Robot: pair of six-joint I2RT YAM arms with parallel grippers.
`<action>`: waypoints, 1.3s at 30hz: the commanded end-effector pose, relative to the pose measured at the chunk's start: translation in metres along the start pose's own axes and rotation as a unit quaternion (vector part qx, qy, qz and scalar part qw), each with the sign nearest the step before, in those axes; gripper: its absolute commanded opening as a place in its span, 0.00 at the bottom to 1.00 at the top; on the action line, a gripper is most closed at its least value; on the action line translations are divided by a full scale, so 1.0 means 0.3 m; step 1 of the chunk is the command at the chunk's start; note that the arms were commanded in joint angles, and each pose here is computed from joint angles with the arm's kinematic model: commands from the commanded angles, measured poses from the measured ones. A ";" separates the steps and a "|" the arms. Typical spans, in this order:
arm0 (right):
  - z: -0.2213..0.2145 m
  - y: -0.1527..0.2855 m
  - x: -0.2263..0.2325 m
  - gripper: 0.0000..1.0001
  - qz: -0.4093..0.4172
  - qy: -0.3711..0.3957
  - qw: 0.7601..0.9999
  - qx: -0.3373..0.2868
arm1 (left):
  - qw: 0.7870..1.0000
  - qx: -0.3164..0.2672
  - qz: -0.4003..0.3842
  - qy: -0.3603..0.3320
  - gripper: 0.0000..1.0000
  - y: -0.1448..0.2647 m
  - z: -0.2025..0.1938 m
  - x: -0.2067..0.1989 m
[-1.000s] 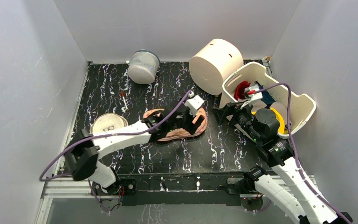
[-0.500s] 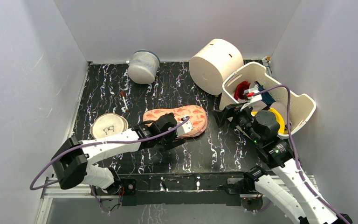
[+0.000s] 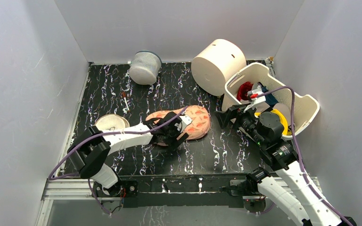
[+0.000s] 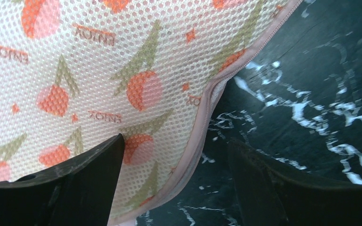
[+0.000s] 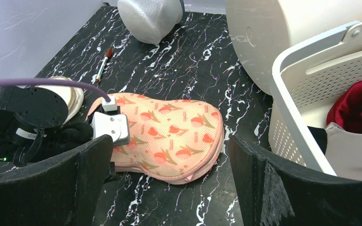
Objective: Unzip the laundry bag and remove the bra
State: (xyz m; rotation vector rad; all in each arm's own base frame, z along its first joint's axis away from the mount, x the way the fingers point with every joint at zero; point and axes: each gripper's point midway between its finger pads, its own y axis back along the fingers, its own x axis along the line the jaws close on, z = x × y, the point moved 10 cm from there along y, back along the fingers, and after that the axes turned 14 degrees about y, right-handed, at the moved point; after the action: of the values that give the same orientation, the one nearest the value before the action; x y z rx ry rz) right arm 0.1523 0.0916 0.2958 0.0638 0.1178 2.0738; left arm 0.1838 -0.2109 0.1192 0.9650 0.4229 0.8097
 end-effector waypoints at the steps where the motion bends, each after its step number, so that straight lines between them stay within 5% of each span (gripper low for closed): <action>1: 0.020 0.000 -0.003 0.92 -0.001 0.004 1.000 -0.018 | 0.992 0.012 -0.077 0.100 0.76 0.031 0.044 -0.069; 10: 0.009 -0.012 -0.002 0.92 0.000 0.003 1.000 -0.011 | 0.952 -0.045 -0.176 0.248 0.72 0.127 0.118 -0.146; 14: 0.005 -0.015 -0.001 0.92 0.001 0.003 1.000 -0.009 | 0.972 -0.079 -0.104 0.196 0.70 0.171 0.133 -0.117; 20: 0.000 -0.014 -0.003 0.93 -0.004 0.000 1.000 -0.007 | 0.997 -0.026 0.025 0.069 0.63 0.169 0.119 -0.157; 28: -0.001 -0.011 -0.003 0.92 -0.005 -0.003 1.000 -0.006 | 0.998 -0.027 0.048 0.031 0.63 0.103 0.119 -0.224; 39: -0.008 -0.006 -0.005 0.93 -0.008 -0.002 1.000 -0.003 | 0.998 -0.013 0.068 0.016 0.41 0.044 0.106 -0.227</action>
State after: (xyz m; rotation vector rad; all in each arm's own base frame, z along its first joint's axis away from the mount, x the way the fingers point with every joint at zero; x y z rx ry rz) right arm 0.1539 0.0923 0.2867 0.0939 0.1565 2.0677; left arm 0.1510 -0.2724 0.1349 0.9911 0.4114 0.9327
